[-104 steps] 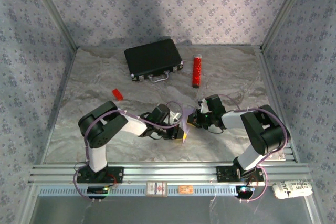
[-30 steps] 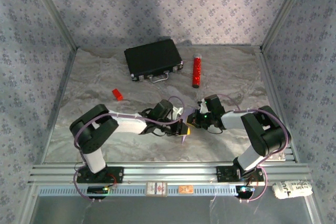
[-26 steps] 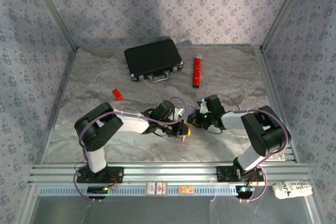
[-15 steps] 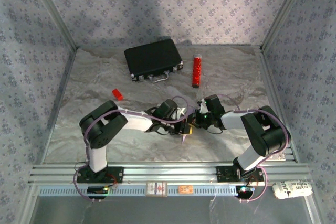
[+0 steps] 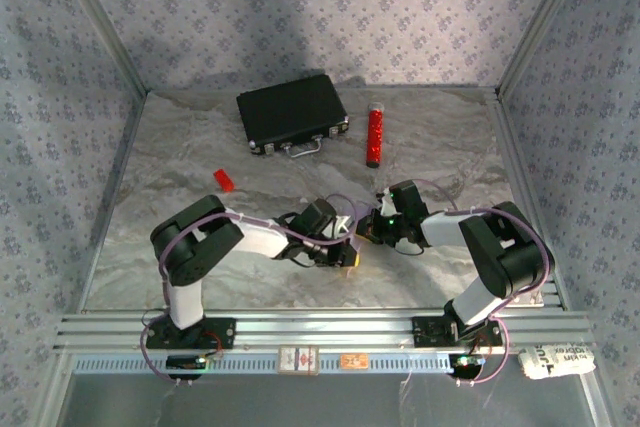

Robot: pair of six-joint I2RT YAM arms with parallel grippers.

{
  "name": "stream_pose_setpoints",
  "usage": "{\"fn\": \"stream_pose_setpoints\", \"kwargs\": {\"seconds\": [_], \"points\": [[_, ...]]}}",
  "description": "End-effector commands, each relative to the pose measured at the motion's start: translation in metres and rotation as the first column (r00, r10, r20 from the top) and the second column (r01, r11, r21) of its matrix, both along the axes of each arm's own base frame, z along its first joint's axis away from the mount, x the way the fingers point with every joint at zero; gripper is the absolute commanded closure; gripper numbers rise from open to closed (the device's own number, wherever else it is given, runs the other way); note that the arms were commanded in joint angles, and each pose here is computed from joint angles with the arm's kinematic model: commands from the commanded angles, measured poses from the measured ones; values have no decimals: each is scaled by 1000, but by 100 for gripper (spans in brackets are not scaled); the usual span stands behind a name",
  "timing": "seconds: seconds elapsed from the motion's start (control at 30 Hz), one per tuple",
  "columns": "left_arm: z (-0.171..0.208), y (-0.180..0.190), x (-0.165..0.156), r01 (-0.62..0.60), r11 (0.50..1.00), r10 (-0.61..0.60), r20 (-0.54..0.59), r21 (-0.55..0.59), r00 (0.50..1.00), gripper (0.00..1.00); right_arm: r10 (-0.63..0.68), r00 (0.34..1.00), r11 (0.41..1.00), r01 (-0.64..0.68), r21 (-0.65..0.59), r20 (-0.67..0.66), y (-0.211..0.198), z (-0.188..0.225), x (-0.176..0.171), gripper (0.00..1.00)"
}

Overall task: Fold a paper plane with a square sheet of paper (pick it up from the middle)
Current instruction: Fold the wing for the fifth time at the center of the table.

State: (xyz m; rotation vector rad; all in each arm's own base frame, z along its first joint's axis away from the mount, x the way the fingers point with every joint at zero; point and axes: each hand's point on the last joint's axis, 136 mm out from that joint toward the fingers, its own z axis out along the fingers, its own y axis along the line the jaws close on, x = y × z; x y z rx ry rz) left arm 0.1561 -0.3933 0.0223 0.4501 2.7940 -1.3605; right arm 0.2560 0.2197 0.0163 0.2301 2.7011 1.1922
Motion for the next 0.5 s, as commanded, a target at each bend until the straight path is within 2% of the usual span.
{"fn": "stream_pose_setpoints", "kwargs": {"seconds": [0.0,0.23,0.47], "points": [[-22,29,-26,43,991,-36,-55,130,998,95,-67,988,979,38,-198,-140,-33,-50,-28,93],[-8,30,-29,50,992,-48,-19,113,999,95,-65,987,980,35,-196,-144,-32,-51,-29,93],[42,7,-6,-7,1000,8,81,-24,997,95,-66,988,980,38,-197,-138,-32,-49,-28,93]]}}
